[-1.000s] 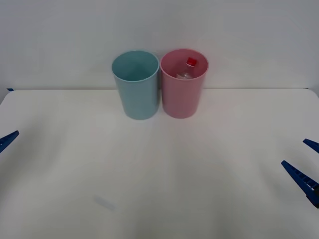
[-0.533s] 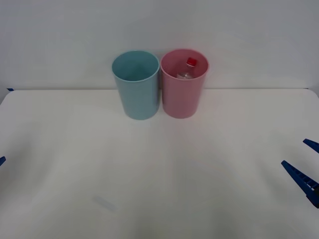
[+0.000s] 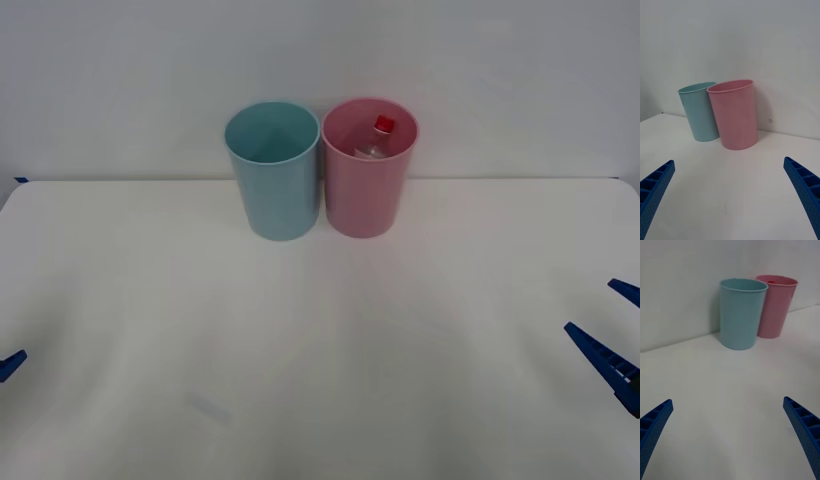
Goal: Grasp the object on the table and drop it into the matching bin: aluminum can to the light blue bin, PET bottle to the pink bin.
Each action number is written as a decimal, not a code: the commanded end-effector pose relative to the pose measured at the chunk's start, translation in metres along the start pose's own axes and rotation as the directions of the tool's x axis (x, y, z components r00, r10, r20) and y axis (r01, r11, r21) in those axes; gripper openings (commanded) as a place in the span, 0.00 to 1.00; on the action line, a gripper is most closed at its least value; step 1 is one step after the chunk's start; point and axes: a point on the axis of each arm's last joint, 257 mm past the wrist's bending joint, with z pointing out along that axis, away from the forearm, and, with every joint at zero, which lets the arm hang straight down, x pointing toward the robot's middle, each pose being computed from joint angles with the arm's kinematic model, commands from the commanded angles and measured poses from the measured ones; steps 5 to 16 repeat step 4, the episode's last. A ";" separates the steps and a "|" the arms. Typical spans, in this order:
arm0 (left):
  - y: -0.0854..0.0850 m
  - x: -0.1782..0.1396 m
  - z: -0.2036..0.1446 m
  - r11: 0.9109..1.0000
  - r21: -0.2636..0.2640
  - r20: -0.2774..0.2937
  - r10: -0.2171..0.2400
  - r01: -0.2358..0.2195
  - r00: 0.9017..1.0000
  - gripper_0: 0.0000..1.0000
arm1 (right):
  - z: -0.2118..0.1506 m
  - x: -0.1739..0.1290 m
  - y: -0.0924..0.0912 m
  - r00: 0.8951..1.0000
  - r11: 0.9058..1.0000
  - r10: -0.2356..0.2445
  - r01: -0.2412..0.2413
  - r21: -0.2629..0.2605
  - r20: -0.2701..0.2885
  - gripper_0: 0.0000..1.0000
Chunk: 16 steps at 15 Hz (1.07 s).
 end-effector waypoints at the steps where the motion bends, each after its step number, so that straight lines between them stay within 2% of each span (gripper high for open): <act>1: -0.004 0.002 0.001 1.000 0.010 0.002 -0.014 0.013 1.000 1.00 | 0.000 0.000 0.000 1.000 1.000 0.000 0.000 0.000 0.000 1.00; 16: -0.004 0.002 0.001 1.000 0.010 0.002 -0.014 0.013 1.000 1.00 | 0.000 0.000 0.000 1.000 1.000 0.000 0.000 0.000 0.000 1.00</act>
